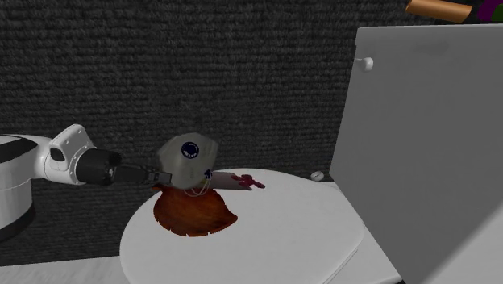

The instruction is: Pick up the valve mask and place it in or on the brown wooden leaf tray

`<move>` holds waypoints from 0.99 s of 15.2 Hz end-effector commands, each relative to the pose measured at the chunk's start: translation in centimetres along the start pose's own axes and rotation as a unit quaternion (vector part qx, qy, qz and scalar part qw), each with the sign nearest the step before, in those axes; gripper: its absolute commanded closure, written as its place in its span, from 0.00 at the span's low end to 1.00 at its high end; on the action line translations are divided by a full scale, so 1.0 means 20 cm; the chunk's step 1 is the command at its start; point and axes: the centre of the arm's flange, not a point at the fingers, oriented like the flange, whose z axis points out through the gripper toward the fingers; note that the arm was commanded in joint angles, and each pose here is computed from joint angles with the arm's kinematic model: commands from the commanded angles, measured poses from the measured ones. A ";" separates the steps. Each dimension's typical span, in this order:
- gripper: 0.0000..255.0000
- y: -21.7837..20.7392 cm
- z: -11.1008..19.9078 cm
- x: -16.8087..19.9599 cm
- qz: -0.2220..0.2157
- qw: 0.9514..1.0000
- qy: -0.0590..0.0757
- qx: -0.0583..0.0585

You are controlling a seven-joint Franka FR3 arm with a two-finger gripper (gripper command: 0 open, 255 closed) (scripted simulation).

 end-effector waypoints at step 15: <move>1.00 -0.16 0.04 -0.23 0.000 1.000 0.000 0.000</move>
